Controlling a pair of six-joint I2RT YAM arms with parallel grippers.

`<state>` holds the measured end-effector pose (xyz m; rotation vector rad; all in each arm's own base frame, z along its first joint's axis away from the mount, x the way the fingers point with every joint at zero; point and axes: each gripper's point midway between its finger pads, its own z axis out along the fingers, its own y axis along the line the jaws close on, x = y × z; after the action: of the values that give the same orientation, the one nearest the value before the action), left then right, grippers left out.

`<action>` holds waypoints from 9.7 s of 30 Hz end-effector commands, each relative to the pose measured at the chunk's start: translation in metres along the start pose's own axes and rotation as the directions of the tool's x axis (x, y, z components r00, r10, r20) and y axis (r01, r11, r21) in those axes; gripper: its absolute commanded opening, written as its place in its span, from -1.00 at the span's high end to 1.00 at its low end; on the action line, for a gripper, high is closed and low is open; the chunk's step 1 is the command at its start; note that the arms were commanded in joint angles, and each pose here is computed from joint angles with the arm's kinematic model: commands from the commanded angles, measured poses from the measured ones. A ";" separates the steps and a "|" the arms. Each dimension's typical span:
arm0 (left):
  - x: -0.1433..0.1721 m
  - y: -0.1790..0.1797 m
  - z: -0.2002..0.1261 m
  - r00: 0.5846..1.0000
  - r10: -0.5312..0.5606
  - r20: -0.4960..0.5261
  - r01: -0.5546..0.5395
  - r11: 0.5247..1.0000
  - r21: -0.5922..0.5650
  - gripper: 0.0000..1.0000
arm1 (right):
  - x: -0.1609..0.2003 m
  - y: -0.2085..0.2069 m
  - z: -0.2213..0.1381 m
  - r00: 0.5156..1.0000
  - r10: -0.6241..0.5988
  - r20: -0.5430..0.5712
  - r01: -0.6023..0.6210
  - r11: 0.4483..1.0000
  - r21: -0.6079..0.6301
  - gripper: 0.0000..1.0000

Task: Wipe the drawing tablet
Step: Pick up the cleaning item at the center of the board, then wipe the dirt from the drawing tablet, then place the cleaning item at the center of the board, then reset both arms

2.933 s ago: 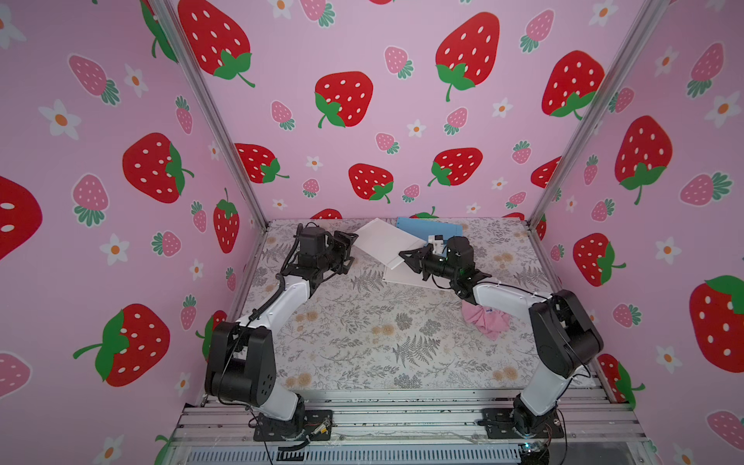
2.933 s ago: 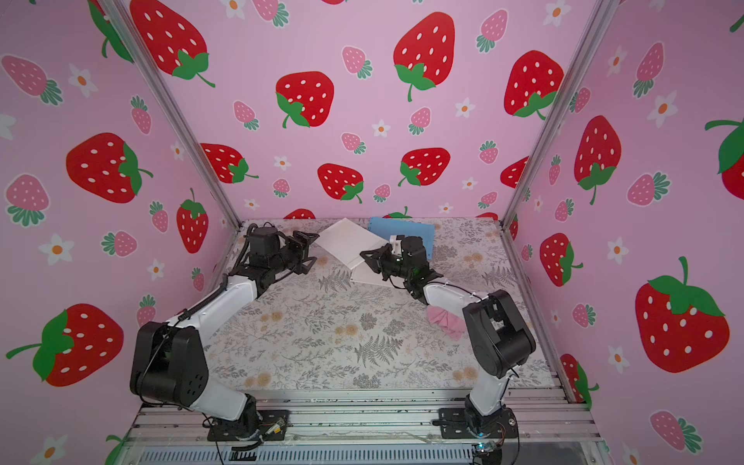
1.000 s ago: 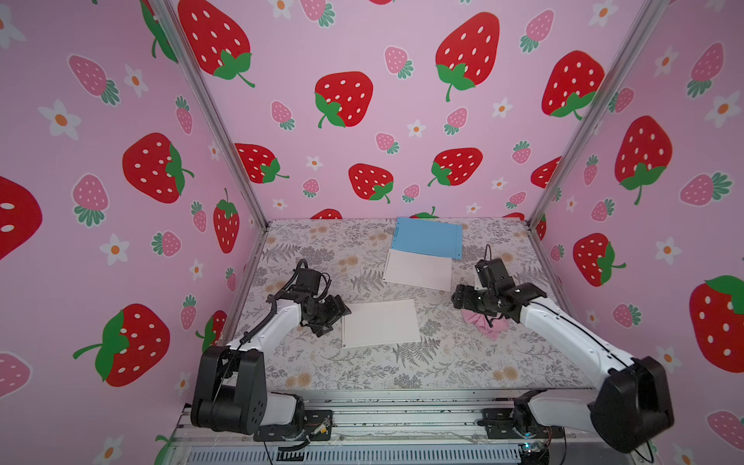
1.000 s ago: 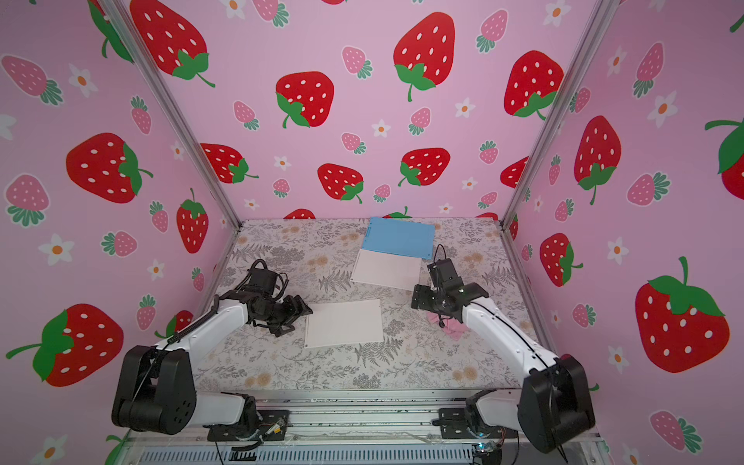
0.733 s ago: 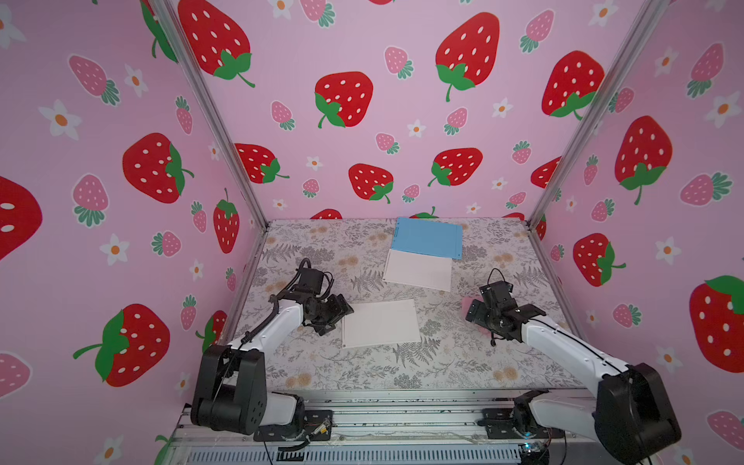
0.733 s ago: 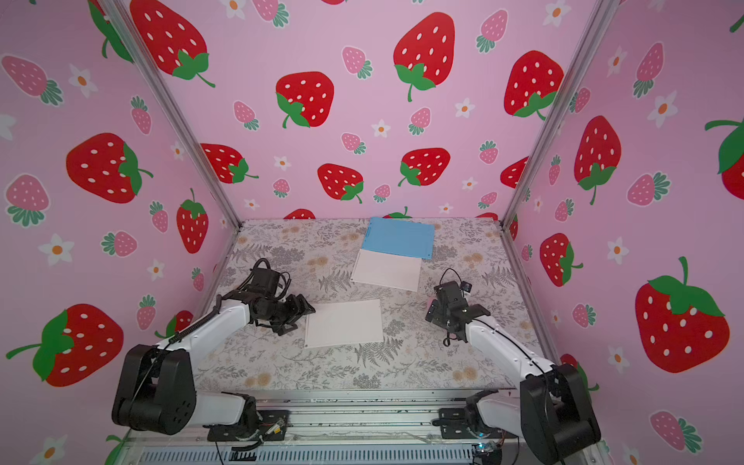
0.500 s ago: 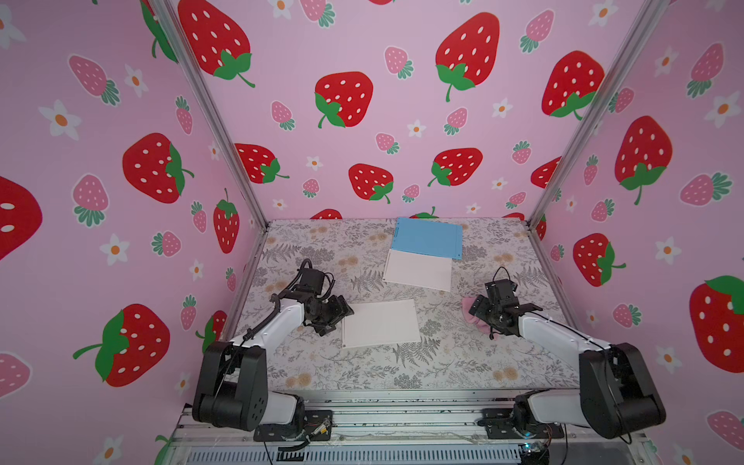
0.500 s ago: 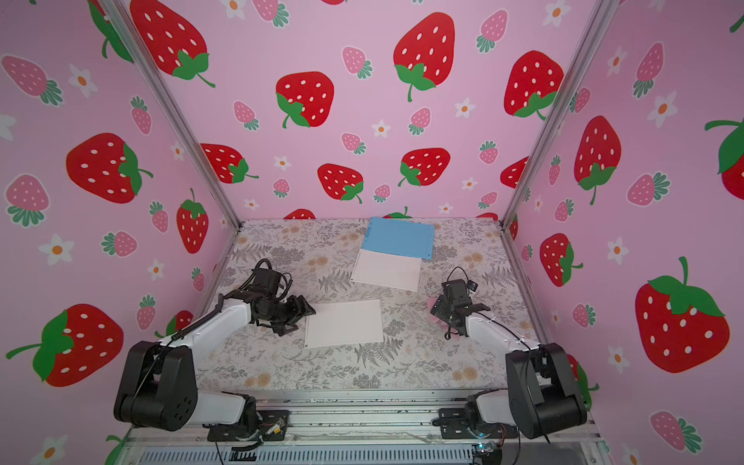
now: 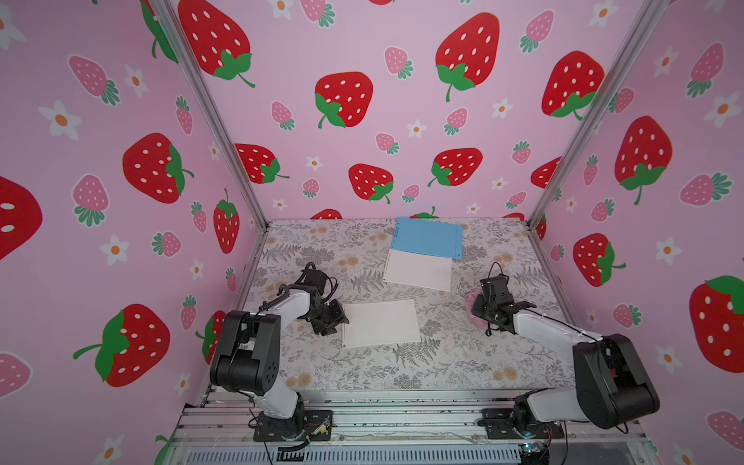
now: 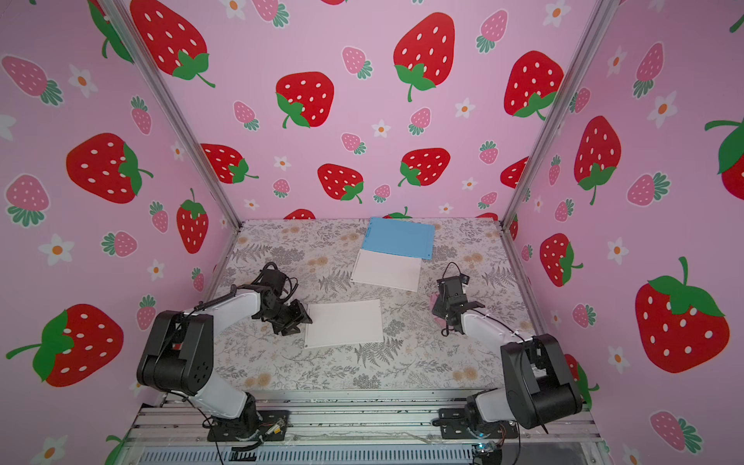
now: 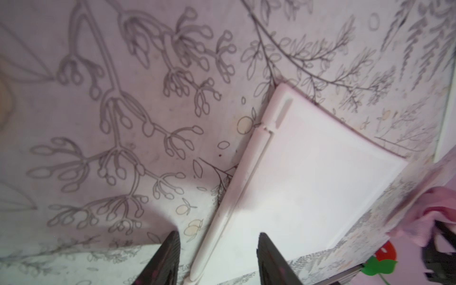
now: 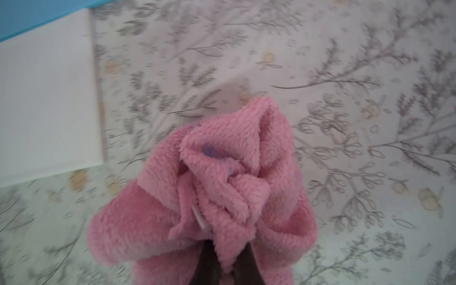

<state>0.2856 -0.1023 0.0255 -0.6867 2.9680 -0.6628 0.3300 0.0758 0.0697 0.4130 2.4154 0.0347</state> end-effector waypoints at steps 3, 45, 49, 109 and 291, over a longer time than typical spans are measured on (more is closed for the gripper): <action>0.000 0.008 0.005 0.999 0.040 -0.015 -0.041 0.994 -0.101 0.21 | -0.008 0.101 -0.041 0.948 -0.264 0.179 0.294 0.941 -0.165 1.00; 0.028 0.021 0.044 0.994 -0.007 -0.113 -0.018 0.976 -0.217 0.61 | 0.108 0.274 0.023 0.853 -0.522 0.016 0.477 0.766 -0.430 1.00; 0.028 0.021 0.044 0.994 -0.014 -0.110 -0.010 0.976 -0.217 0.63 | 0.079 0.196 0.041 0.896 -0.442 -0.045 0.409 0.860 -0.305 1.00; 0.027 0.006 0.052 0.992 0.016 -0.125 -0.041 0.978 -0.204 0.74 | 0.149 0.181 -0.033 0.776 -0.618 -0.124 0.472 0.700 -0.536 1.00; -0.121 0.053 -0.149 0.535 0.512 0.671 0.011 0.791 -0.612 -0.99 | -0.059 -0.073 -0.005 0.960 -0.192 0.202 0.163 0.975 0.154 -0.99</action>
<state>0.3302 0.0472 0.1214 -0.5233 2.3021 0.4270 0.3213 -0.0195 0.0922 0.3075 2.3365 -0.3160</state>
